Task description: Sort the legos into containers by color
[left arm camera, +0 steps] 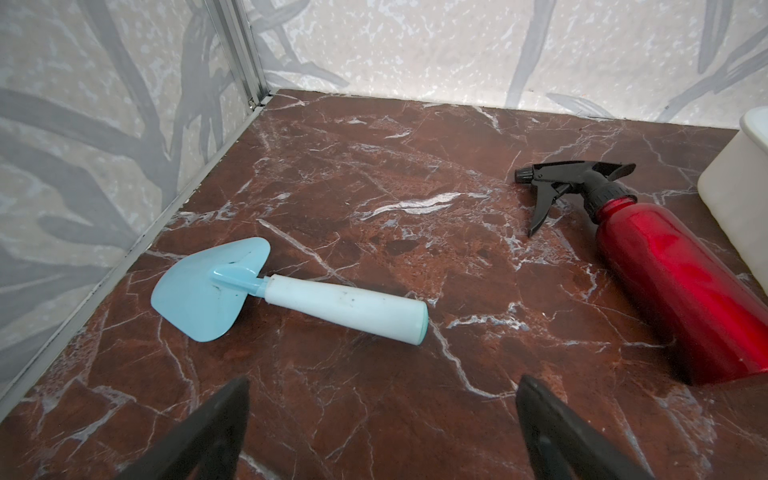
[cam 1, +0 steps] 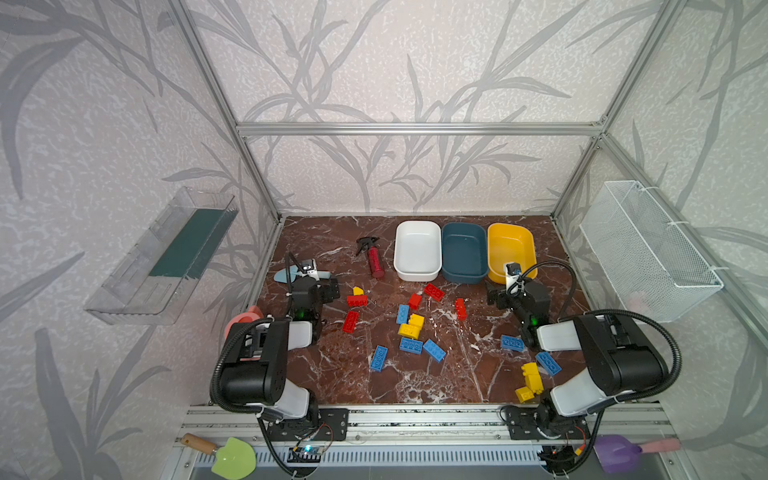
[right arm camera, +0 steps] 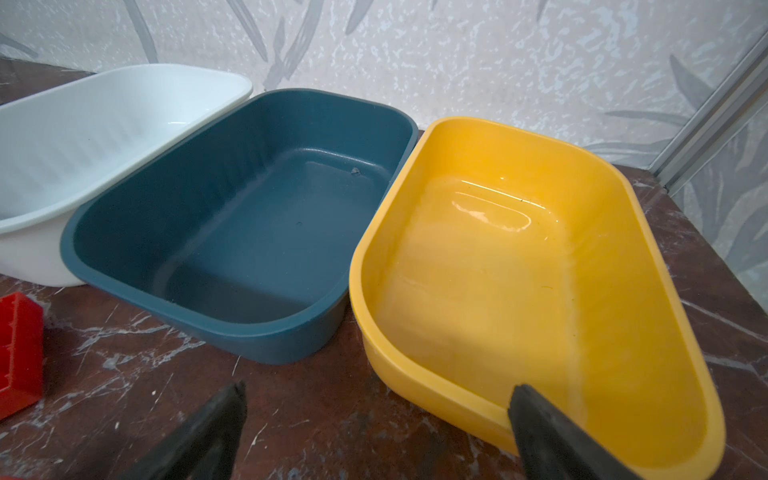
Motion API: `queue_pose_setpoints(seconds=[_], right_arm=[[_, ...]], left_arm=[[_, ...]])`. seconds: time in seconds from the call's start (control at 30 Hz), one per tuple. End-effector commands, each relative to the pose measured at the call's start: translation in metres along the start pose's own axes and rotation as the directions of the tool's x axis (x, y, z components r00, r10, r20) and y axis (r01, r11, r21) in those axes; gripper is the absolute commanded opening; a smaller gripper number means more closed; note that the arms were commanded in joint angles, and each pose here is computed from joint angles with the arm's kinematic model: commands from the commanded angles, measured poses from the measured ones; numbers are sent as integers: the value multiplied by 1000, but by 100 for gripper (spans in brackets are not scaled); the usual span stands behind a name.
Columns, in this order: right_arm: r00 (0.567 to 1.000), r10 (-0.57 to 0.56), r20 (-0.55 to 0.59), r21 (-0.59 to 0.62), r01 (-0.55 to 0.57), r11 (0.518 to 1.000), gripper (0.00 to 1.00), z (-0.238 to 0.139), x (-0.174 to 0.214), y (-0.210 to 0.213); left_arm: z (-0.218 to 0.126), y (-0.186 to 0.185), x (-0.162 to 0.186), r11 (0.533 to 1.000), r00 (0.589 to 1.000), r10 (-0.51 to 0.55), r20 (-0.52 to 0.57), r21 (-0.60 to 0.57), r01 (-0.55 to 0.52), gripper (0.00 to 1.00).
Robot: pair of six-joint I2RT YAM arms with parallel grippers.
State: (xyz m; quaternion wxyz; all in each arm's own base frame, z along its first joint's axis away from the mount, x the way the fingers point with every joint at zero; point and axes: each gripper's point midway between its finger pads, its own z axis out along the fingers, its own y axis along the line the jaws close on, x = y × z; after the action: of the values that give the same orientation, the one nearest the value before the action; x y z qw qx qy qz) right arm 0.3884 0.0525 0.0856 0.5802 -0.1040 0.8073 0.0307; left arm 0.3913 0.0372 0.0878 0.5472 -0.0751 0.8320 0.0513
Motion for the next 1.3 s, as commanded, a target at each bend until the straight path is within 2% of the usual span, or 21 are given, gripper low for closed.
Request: queue_pose_setpoints(seconds=[0.0,0.37,0.47,0.6,0.67,0.77,0.87,1.03,1.2,1.27], right_arm=[[1000,-4,24,7,4,1000,99,1,-10,-1],[1000,11,13,13,-11,1000,99,3,-9,-4],[999,28,19,71,-29,997,99,0,-12,-13],[999,43,-4,175,-41,984,99,-17,-36,-28],[997,74,-3,205,-72,976,99,-29,-55,-31],[992,121,30,189,-124,974,99,-47,-89,-24],[995,102,14,128,-102,986,99,-60,-118,2],[992,65,-105,-109,-76,991,93,-66,-135,81],[964,-72,-256,-345,-21,938,93,-70,-111,165],[950,-123,-287,-420,-9,907,81,-68,-99,185]], left_arm=[[2,1,-4,1000,1000,-1,7,-3,1,99],[2,1,-4,1000,1000,0,8,-2,0,99],[1,-1,-8,1000,1000,4,5,7,-4,99],[1,-6,-27,999,993,30,-116,23,-28,99],[-5,-7,-43,1000,992,23,-121,24,-20,99],[-19,-7,-65,1000,994,-18,-107,13,20,99],[-37,-11,-87,997,989,-78,-130,-25,75,99],[-76,-38,-112,998,980,-28,-195,-57,17,99],[-118,-51,-127,994,964,-106,-242,2,110,99],[-134,-60,-129,986,963,-119,-242,82,143,98]])
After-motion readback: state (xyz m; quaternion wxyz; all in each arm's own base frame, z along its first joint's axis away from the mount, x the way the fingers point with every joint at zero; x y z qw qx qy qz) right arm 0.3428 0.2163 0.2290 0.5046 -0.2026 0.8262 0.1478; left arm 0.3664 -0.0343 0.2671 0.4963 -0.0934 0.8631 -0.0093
